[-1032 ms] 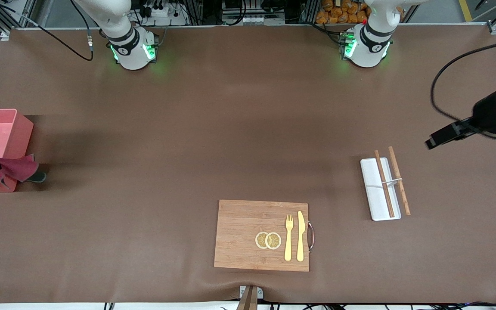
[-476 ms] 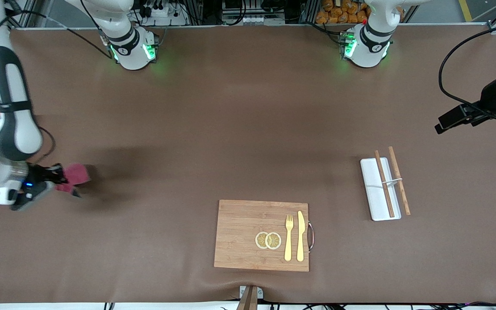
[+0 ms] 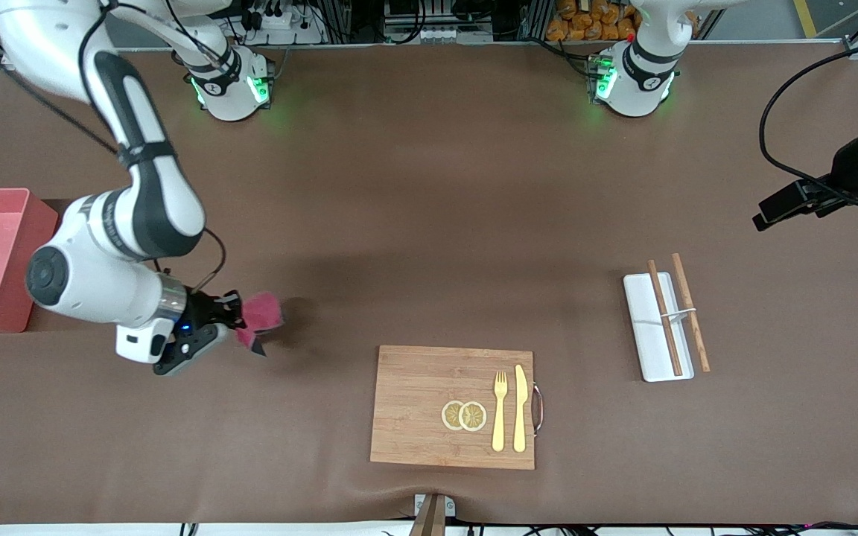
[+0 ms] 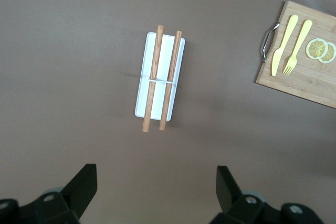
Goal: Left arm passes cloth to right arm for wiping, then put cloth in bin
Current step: 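Carry the cloth with the right gripper over the pink bin, then open the right gripper to drop the cloth into the bin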
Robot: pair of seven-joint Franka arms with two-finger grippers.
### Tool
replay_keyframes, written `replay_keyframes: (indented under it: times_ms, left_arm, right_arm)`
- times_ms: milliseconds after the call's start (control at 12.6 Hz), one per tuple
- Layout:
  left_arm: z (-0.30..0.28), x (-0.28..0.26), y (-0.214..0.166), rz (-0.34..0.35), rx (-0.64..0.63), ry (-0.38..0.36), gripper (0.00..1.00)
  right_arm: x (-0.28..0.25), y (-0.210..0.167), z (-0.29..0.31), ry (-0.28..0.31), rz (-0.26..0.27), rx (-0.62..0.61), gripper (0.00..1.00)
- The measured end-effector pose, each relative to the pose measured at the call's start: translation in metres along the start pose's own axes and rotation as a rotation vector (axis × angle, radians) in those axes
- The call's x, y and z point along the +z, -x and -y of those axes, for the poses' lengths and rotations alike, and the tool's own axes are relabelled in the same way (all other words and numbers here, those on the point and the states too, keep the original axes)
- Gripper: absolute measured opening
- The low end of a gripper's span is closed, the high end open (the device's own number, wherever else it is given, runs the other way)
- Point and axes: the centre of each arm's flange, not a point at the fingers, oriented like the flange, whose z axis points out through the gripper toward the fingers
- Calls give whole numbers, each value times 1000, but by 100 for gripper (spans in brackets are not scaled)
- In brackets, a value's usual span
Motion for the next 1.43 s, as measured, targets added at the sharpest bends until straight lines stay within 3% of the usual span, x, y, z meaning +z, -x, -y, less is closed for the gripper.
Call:
replay_keyframes:
  times_ms: [79,238,635,873,1111,1429]
  left_arm:
    - [0,-1,1,-2,2,0,100]
    - [1,-5,2,-8,4,2,100]
    - [2,-7,3,-12,2,2,100]
    - [1,-10,4,-18,4,4,100]
    - [-2,-13,6,-25,10,6,100]
    - [-16,-10,11,-18,36,5,100]
  right_arm:
    - [-22,-5,12,4,-20,-4,2]
    - [-63,11,4,-6,6,19,2]
    - [-153,120,-119,-48,86,150,2]
    - [-185,195,-193,-14,113,141,2]
    - [-216,281,-263,24,104,120,2]
    - [-269,362,-314,136,93,53,2]
